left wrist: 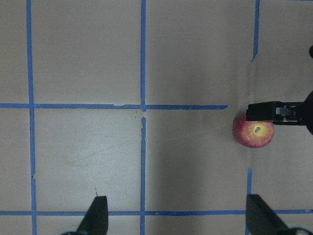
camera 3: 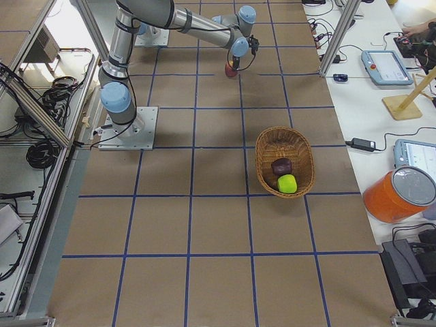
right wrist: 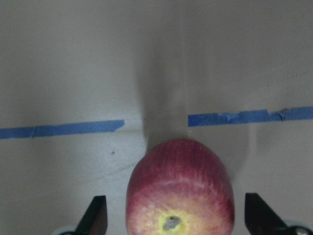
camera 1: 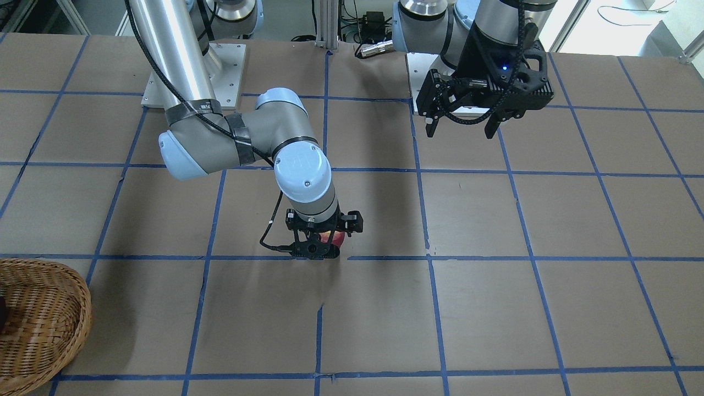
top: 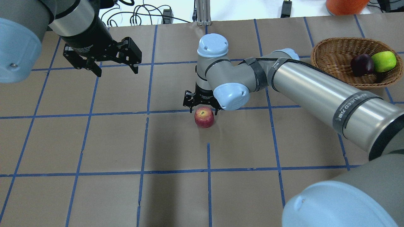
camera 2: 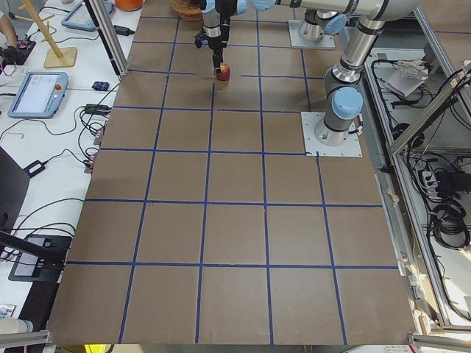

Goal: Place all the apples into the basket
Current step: 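Lower the right gripper onto the red apple and grasp it, then carry the red apple into the basket with the right gripper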

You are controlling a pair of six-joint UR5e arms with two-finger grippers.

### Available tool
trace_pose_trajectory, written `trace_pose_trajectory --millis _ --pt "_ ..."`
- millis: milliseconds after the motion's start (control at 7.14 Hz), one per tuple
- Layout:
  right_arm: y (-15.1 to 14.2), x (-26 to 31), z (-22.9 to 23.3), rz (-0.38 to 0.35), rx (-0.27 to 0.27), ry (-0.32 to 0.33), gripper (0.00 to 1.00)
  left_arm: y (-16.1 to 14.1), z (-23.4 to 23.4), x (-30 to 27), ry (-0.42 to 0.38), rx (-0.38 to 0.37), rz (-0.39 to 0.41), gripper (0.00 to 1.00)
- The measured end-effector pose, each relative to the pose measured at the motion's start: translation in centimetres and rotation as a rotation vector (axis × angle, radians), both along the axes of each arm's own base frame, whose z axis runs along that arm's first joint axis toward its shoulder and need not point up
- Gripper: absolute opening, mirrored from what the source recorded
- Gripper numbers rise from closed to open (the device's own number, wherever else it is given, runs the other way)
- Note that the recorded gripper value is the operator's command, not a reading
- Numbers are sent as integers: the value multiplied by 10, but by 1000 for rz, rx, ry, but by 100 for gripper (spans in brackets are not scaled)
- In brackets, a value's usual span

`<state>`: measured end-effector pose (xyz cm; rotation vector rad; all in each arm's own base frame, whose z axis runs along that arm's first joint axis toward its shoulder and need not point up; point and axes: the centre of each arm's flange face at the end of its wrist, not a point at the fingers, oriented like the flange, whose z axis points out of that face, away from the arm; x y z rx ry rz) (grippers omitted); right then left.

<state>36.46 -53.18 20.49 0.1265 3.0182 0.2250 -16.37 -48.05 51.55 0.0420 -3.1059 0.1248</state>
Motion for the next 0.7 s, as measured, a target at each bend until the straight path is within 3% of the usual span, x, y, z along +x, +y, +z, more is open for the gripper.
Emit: trace_pose_trajectory --millis 140,280,420,701 --pt "8 -1 -12 -2 20 9 95 0 0 0 0 0 1 100" --pt "12 -2 -18 -2 30 13 32 0 0 0 0 0 1 100" --pt "10 -1 -16 8 13 7 0 0 0 0 0 -1 2 100" --pt "-9 -4 5 55 -105 -12 0 0 0 0 0 0 2 100"
